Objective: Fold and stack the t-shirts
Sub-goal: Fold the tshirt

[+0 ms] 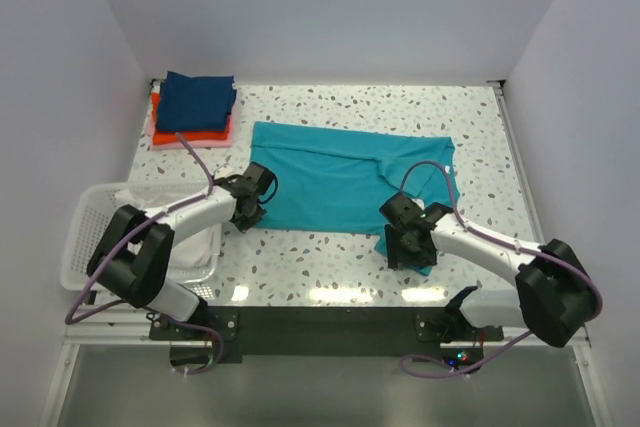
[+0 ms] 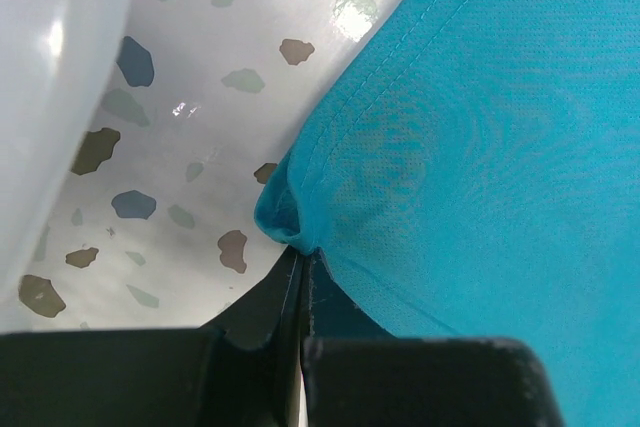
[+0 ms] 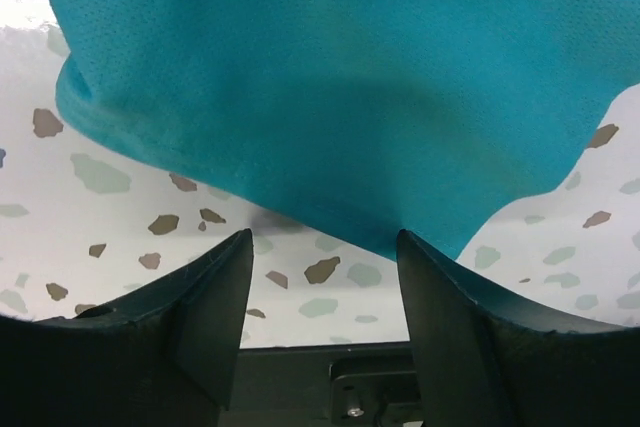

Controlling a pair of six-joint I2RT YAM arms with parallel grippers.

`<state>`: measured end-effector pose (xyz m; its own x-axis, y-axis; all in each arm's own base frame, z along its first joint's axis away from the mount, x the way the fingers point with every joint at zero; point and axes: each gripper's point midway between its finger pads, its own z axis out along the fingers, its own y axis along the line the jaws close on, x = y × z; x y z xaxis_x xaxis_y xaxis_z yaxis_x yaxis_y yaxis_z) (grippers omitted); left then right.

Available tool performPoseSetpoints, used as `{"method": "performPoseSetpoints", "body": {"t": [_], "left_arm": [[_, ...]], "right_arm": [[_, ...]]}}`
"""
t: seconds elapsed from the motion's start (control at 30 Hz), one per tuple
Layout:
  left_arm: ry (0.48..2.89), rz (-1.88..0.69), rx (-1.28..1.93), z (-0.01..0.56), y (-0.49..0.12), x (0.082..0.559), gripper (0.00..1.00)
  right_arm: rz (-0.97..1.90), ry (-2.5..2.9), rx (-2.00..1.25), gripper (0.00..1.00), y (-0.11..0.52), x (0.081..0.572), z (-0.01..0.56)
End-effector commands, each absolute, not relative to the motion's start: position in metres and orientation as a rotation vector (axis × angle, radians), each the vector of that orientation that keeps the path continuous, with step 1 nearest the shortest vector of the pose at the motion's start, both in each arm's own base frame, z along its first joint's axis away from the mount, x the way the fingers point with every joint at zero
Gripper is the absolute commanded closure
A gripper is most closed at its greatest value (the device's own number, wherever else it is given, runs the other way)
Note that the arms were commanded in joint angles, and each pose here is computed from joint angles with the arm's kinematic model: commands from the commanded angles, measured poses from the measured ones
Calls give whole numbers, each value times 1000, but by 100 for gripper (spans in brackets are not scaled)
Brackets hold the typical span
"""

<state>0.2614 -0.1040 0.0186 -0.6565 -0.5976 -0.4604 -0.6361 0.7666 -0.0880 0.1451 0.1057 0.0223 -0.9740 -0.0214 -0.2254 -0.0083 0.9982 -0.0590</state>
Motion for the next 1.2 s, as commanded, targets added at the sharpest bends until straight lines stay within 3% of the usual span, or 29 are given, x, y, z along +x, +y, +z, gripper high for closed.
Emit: {"method": "performPoseSetpoints", "body": {"t": [0.0, 0.13, 0.27, 0.43, 0.47, 1.17], "left_arm": [[2443, 100, -924, 27, -99, 267, 100], [2446, 106, -929, 26, -98, 265, 100], [2449, 112, -936, 24, -98, 264, 100], [2455, 106, -932, 23, -98, 262, 100], [2456, 108, -932, 23, -98, 262, 100], [2484, 72, -918, 34, -109, 239, 100]], "right_arm": [[-56, 2886, 35, 38, 113, 153, 16], [-124, 2895, 57, 51, 105, 151, 11], [-179, 2884, 100, 71, 96, 148, 9], [-301, 2832, 136, 85, 78, 152, 18], [-327, 2824, 147, 100, 74, 152, 19], [-150, 2727, 289, 100, 69, 143, 77]]}}
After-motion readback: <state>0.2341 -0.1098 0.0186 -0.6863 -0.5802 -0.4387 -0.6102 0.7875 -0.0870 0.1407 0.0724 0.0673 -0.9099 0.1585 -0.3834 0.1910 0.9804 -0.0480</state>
